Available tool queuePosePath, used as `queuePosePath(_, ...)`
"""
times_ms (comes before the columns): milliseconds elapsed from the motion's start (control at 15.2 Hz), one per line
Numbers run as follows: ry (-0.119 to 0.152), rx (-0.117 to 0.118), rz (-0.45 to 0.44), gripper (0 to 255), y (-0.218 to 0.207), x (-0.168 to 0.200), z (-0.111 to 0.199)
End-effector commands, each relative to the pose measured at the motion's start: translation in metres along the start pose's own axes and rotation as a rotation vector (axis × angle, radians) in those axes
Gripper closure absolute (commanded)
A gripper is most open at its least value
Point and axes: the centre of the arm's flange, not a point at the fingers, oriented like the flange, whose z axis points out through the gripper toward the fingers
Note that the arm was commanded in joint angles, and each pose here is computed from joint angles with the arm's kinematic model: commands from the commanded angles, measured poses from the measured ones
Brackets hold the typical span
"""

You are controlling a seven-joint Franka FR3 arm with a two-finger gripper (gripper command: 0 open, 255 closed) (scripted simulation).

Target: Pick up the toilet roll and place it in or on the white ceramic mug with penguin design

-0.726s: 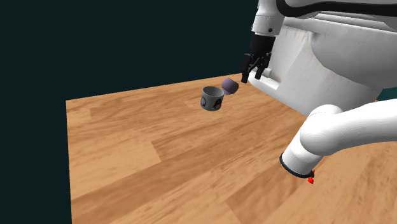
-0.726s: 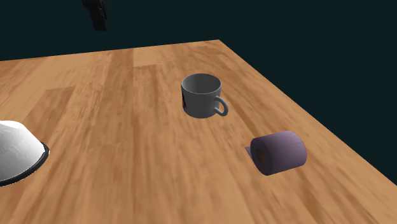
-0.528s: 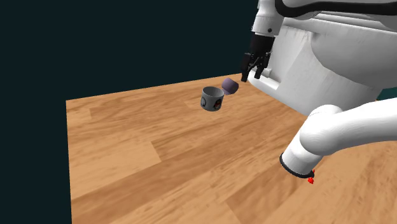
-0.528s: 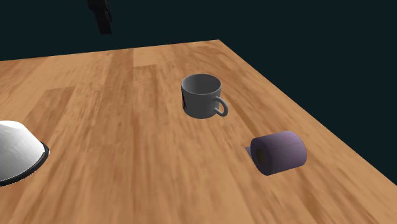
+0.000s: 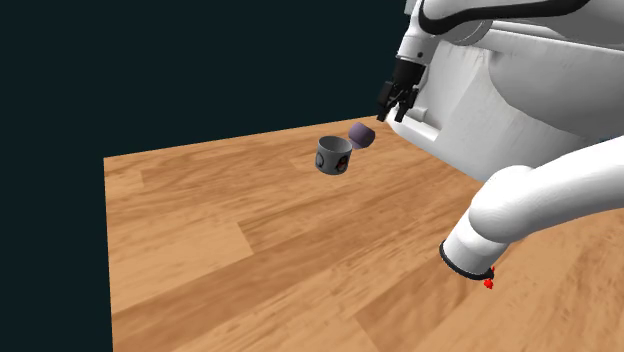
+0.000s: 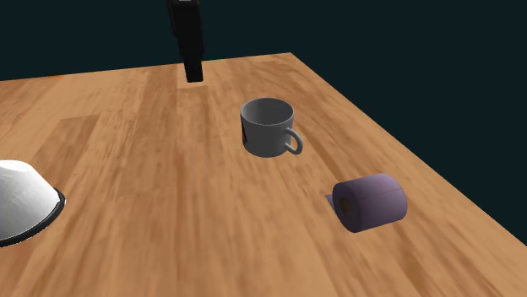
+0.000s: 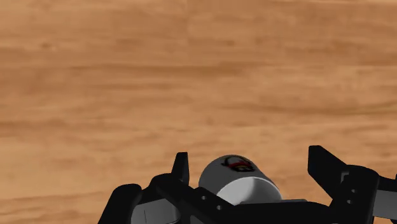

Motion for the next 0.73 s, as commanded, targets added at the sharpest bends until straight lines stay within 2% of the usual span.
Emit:
queuePosePath(0,0.006,0.035,0.006,0,0.026,0.013,0.005)
queuePosePath(660,0.028,0.213,0.038,0,0.156,0.085,0.040)
